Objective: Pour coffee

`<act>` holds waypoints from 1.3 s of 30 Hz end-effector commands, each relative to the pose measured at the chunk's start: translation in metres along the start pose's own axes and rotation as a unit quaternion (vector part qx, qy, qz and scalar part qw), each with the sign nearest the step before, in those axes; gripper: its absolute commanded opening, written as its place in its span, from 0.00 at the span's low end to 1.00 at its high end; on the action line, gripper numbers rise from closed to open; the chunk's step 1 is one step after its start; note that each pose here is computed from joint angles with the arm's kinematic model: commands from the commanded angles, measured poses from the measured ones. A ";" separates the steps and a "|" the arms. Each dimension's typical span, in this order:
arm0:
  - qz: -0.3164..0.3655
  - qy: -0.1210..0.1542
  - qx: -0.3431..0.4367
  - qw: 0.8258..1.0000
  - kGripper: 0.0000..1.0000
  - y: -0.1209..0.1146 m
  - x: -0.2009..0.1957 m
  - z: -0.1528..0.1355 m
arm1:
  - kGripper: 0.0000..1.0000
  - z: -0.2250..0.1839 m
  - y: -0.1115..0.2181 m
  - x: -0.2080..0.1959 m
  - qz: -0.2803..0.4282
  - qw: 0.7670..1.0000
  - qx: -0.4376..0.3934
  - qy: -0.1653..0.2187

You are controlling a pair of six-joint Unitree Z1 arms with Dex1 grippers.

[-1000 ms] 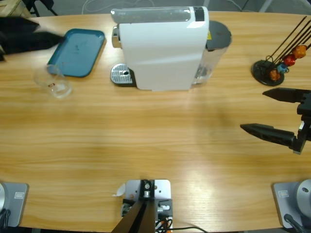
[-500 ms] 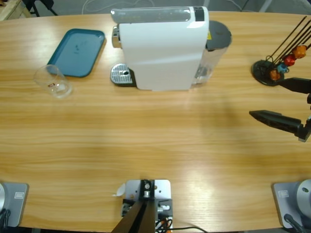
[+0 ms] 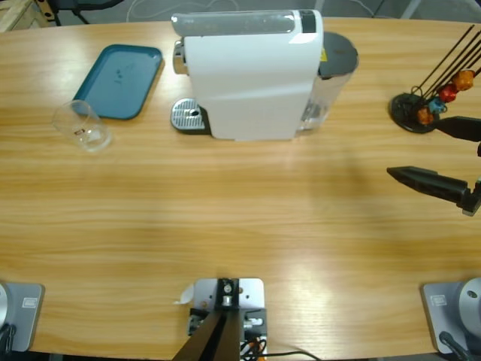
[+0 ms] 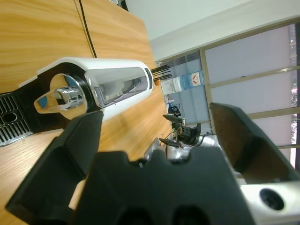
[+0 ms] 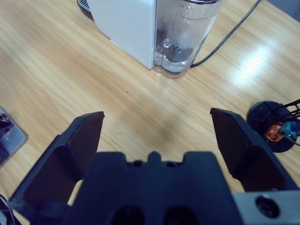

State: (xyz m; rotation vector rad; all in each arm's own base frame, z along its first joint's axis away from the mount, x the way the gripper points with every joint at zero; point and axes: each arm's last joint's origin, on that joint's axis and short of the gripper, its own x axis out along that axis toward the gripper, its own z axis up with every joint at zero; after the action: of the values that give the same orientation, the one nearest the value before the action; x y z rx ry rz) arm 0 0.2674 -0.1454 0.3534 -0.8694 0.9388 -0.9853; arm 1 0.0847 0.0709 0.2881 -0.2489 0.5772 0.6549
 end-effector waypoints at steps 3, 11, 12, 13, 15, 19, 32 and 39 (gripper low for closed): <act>0.005 0.030 -0.051 0.998 1.00 0.058 0.026 -0.001 | 1.00 -0.012 -0.001 0.001 -0.008 1.000 0.008 0.008; -0.018 0.040 -0.046 0.998 1.00 0.067 0.038 0.004 | 1.00 -0.012 -0.001 0.002 -0.008 1.000 0.007 0.010; -0.019 0.041 -0.046 0.998 1.00 0.068 0.040 0.003 | 1.00 -0.012 -0.001 0.002 -0.008 1.000 0.007 0.010; -0.020 0.044 -0.047 0.998 1.00 0.068 0.042 0.003 | 1.00 -0.012 -0.001 0.002 -0.008 1.000 0.007 0.010; -0.021 0.049 -0.049 0.997 1.00 0.069 0.047 0.001 | 1.00 -0.012 -0.001 0.002 -0.009 1.000 0.007 0.010; -0.023 0.056 -0.052 0.997 1.00 0.071 0.054 -0.001 | 1.00 -0.012 -0.001 0.002 -0.010 1.000 0.007 0.010; -0.026 0.057 -0.059 0.996 0.97 0.078 0.063 0.002 | 1.00 -0.012 -0.001 0.002 -0.011 1.000 0.007 0.010; -0.029 0.056 -0.057 0.996 0.66 0.079 0.065 0.003 | 1.00 -0.012 -0.001 0.003 -0.011 1.000 0.007 0.010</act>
State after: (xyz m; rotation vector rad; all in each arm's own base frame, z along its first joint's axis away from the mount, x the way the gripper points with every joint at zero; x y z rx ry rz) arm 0 0.3056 -0.1753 0.2927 -0.9272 1.0016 -1.0699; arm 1 0.0848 0.0708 0.2876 -0.2491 0.5750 0.6519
